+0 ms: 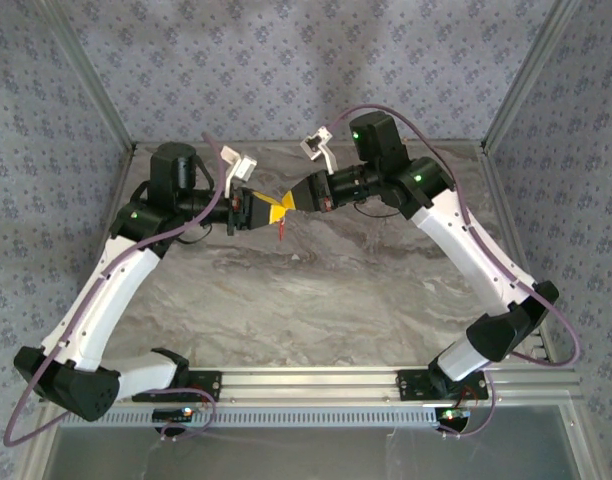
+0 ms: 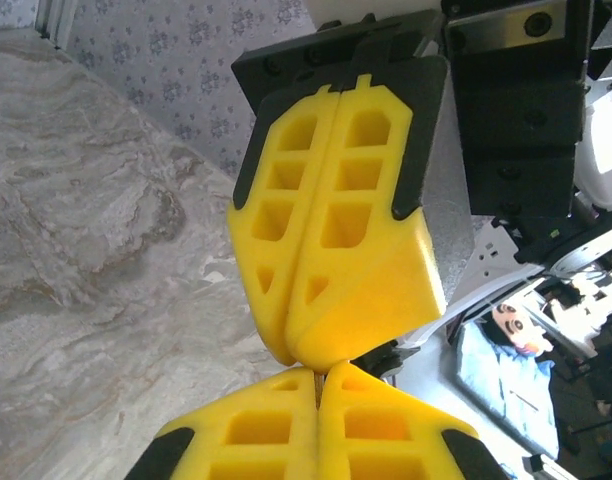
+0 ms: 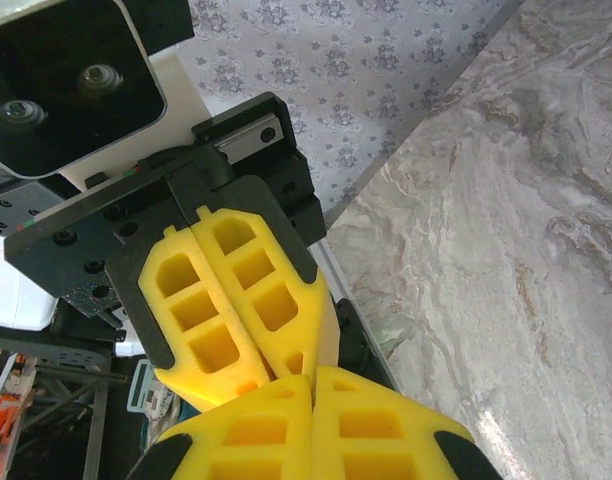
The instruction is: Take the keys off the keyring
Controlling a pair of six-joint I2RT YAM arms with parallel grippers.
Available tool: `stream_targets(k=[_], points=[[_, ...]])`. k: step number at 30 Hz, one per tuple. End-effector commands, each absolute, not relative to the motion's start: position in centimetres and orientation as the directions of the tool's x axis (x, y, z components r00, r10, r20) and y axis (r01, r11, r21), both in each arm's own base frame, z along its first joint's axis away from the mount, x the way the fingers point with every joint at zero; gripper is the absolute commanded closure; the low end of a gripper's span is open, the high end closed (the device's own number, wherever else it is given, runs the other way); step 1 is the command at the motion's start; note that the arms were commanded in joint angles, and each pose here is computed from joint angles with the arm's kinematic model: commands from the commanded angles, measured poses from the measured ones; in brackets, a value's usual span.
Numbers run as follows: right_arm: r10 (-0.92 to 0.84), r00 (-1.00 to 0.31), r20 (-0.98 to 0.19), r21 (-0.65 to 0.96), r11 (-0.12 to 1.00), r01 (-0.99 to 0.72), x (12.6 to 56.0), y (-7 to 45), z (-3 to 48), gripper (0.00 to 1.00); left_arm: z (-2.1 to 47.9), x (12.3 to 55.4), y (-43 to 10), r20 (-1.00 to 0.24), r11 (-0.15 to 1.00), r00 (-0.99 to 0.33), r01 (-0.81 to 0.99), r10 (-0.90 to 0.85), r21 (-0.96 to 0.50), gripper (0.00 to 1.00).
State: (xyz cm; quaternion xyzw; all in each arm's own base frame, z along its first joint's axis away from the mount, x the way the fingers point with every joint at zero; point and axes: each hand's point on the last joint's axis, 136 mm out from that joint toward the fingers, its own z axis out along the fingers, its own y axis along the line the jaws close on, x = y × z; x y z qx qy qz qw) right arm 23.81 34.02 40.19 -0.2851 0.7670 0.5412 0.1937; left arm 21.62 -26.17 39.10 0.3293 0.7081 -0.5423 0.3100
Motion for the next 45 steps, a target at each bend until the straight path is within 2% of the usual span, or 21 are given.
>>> stream_targets(k=[1, 6, 7, 10, 12, 18, 20, 25, 27, 30, 32, 37, 40, 45], points=[[-0.235, -0.745, -0.624, 0.71, 0.226, -0.667, 23.7, 34.4, 40.9, 1.0, 40.2, 20.7, -26.4, -0.814, 0.148, -0.564, 0.824, 0.135, -0.547, 1.0], [-0.209, -0.743, -0.636, 0.712, 0.212, -0.669, 24.0, 34.4, 41.3, 0.99, 40.2, 21.0, -26.6, -0.805, 0.14, -0.582, 0.812, 0.114, -0.567, 1.0], [-0.192, -0.744, -0.64, 0.714, 0.207, -0.669, 24.2, 34.2, 41.5, 0.9, 40.2, 21.1, -26.7, -0.806, 0.14, -0.583, 0.811, 0.105, -0.568, 1.0], [-0.135, -0.735, -0.665, 0.709, 0.197, -0.677, 24.6, 33.5, 41.8, 0.85, 40.1, 21.4, -26.7, -0.805, 0.152, -0.587, 0.807, 0.089, -0.571, 1.0], [-0.102, -0.727, -0.68, 0.701, 0.201, -0.684, 24.7, 32.8, 41.6, 0.78, 40.1, 21.6, -26.7, -0.804, 0.154, -0.589, 0.804, 0.079, -0.574, 1.0], [-0.039, -0.719, -0.694, 0.702, 0.181, -0.688, 24.9, 32.2, 40.8, 0.76, 40.1, 22.2, -26.8, -0.8, 0.171, -0.597, 0.796, 0.062, -0.581, 1.0], [-0.036, -0.717, -0.696, 0.701, 0.18, -0.69, 24.7, 32.4, 40.5, 0.71, 40.0, 22.5, -26.7, -0.797, 0.186, -0.602, 0.79, 0.054, -0.584, 1.0], [0.01, -0.695, -0.719, 0.681, 0.21, -0.702, 24.8, 31.7, 40.4, 0.66, 39.7, 23.0, -26.5, -0.793, 0.222, -0.608, 0.779, 0.038, -0.586, 1.0], [0.027, -0.691, -0.722, 0.679, 0.219, -0.701, 25.0, 31.6, 40.2, 0.67, 39.9, 23.0, -26.6, -0.793, 0.215, -0.609, 0.779, 0.03, -0.59, 1.0], [0.031, -0.706, -0.708, 0.698, 0.187, -0.691, 24.8, 32.0, 39.9, 0.75, 40.3, 23.0, -26.5, -0.8, 0.217, -0.6, 0.783, 0.02, -0.582, 1.0], [0.036, -0.706, -0.707, 0.7, 0.178, -0.692, 24.7, 32.1, 39.9, 0.75, 40.4, 23.0, -26.5, -0.802, 0.219, -0.597, 0.785, 0.017, -0.58, 1.0], [0.023, -0.708, -0.706, 0.701, 0.164, -0.694, 24.4, 32.5, 39.9, 0.67, 40.3, 23.1, -26.4, -0.801, 0.226, -0.599, 0.782, 0.016, -0.581, 1.0], [0.071, -0.713, -0.698, 0.71, 0.201, -0.675, 25.3, 32.0, 39.7, 0.61, 40.2, 22.9, -26.4, -0.803, 0.224, -0.596, 0.785, 0.02, -0.578, 1.0], [0.118, -0.696, -0.708, 0.704, 0.185, -0.685, 25.7, 31.5, 41.3, 0.72, 40.1, 22.6, -26.4, -0.805, 0.213, -0.593, 0.789, 0.018, -0.577, 1.0]])
